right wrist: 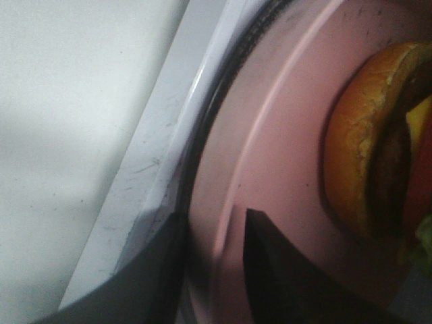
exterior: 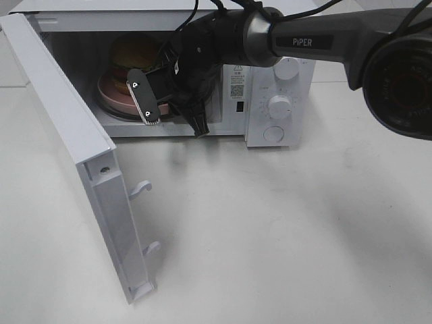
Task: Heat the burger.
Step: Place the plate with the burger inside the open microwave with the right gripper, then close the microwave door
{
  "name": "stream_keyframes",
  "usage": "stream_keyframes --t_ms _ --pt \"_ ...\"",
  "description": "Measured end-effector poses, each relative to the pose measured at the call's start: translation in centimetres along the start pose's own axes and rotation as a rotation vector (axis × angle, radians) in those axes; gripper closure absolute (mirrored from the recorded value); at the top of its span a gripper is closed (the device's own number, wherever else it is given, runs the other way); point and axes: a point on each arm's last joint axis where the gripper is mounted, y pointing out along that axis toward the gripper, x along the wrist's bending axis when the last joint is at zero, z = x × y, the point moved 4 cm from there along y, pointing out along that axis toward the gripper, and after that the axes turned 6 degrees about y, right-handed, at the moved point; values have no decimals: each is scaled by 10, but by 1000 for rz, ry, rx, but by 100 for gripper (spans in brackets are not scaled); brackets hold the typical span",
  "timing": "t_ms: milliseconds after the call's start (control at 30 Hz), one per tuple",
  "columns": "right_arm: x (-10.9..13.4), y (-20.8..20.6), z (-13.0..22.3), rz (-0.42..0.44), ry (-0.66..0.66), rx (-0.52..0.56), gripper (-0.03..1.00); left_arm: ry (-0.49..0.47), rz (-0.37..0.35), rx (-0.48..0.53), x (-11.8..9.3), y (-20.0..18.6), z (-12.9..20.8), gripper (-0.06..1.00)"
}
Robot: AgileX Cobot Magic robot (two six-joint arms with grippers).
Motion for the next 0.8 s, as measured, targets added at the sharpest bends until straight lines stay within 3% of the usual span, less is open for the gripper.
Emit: stream_keyframes --t_ms 167,467,533,600,800 --pt "0 0 -1 -1 6 -3 52 0 0 0 0 0 0 -1" --pt "10 -10 -1 -18 22 -15 42 0 0 0 0 0 0 -1" --pt "12 -13 0 -12 22 -18 38 0 0 0 0 0 0 -1" --pt "15 -25 1 10 23 -28 27 0 0 0 0 0 0 -1" --pt "23 -41 3 11 33 -33 17 0 0 0 0 0 0 -1"
